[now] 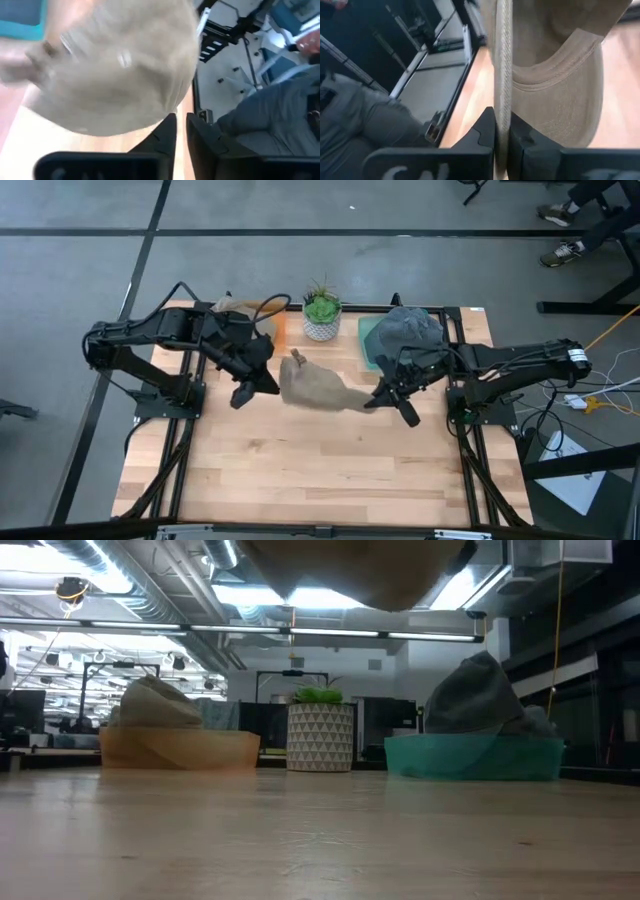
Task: Pick & Place hat
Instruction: Put the brown cap into the orange bin
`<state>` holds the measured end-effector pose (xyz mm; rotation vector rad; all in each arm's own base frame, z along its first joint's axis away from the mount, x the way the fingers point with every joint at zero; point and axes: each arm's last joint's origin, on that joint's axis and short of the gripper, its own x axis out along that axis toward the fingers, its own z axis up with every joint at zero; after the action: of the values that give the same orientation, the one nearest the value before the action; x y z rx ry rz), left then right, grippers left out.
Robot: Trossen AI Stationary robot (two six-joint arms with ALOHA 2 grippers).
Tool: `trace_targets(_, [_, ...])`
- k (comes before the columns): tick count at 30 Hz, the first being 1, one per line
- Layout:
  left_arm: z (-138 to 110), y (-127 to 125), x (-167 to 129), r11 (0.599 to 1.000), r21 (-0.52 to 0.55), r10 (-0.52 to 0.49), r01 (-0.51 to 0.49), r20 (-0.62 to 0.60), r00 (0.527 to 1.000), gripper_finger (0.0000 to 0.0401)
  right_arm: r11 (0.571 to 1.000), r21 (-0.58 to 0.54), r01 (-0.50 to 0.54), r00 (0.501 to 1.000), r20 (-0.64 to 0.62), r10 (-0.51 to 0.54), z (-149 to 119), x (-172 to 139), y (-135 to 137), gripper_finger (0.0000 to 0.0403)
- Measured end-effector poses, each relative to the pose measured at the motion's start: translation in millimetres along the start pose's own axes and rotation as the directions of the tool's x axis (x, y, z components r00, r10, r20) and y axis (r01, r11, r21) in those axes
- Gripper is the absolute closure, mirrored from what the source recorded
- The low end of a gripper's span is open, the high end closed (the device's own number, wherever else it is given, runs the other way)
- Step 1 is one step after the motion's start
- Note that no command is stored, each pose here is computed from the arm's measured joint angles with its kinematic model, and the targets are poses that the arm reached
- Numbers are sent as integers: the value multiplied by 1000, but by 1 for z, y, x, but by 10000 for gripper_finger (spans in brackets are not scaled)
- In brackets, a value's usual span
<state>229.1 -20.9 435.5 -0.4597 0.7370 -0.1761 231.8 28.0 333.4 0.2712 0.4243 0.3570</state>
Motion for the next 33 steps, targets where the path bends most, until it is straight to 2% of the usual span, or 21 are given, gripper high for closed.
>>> trace_targets(5, [-3,0,-3,1000,1,2,-2,-13,1000,320,1000,29,-3,1000,-4,3,-1,0,0,389])
trace_targets(11, [-6,2,-11,996,-7,86,-86,13,996,273,992,121,30,998,52,-37,4,0,0,389])
trace_targets(22, [-8,-3,-9,970,51,232,-236,75,970,224,967,251,35,975,203,-88,20,-7,-13,389])
trace_targets(28, [-11,-1,-9,909,75,400,-409,111,910,211,963,268,30,972,215,-90,22,-9,-18,389])
trace_targets(33, [-12,0,-10,859,71,493,-507,150,857,205,965,261,24,970,227,-86,24,-10,-18,389])
